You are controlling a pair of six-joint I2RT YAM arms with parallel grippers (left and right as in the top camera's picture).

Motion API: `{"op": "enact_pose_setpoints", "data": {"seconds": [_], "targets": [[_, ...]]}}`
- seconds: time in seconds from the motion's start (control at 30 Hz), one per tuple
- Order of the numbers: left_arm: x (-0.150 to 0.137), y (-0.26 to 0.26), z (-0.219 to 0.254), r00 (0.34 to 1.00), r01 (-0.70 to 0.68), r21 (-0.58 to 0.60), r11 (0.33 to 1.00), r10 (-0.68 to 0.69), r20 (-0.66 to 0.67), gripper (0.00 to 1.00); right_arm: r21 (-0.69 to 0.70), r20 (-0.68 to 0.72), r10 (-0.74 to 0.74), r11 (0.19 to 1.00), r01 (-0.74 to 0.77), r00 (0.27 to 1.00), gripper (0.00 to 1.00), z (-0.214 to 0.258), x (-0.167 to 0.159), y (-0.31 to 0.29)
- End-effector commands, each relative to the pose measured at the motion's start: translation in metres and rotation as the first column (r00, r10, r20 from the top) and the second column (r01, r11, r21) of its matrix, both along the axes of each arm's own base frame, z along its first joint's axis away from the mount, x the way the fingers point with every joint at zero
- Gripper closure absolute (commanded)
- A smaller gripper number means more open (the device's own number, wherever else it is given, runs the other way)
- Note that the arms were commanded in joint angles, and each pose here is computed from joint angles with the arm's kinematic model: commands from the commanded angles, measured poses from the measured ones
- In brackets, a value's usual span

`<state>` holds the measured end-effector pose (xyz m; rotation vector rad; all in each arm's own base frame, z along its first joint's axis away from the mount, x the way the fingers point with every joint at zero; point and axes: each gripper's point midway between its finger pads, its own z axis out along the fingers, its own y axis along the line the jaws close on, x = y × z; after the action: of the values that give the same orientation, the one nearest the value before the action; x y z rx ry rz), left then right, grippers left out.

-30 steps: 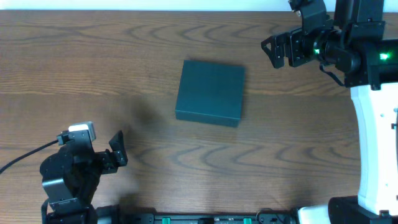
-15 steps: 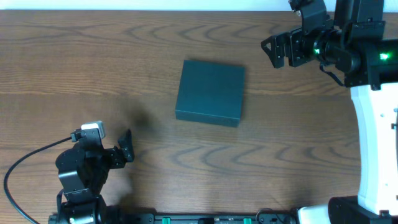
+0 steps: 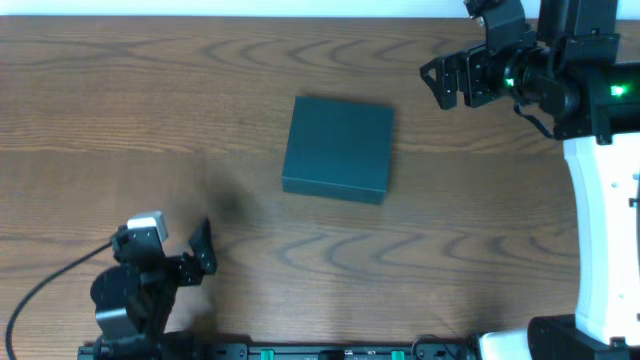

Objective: Pack container

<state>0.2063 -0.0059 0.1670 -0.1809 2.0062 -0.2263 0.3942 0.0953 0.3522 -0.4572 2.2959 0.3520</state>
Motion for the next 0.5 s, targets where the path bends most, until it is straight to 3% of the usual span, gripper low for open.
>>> {"op": "enact_pose_setpoints", "data": {"seconds": [0.0,0.47], "targets": [[-0.005,0.007,-0.001,0.999,-0.047,0.005,0.999,0.047,0.018,0.05,0.006,0.005,0.002,1.0,-0.002,1.0,0.01,0.003,-0.001,0.003],[0.013,0.004,-0.049,0.996,-0.05,-0.049,0.998,0.054,0.064,0.05,0.006,0.005,0.002,1.0,-0.002,1.0,0.01,0.003,-0.001,0.003]]}}
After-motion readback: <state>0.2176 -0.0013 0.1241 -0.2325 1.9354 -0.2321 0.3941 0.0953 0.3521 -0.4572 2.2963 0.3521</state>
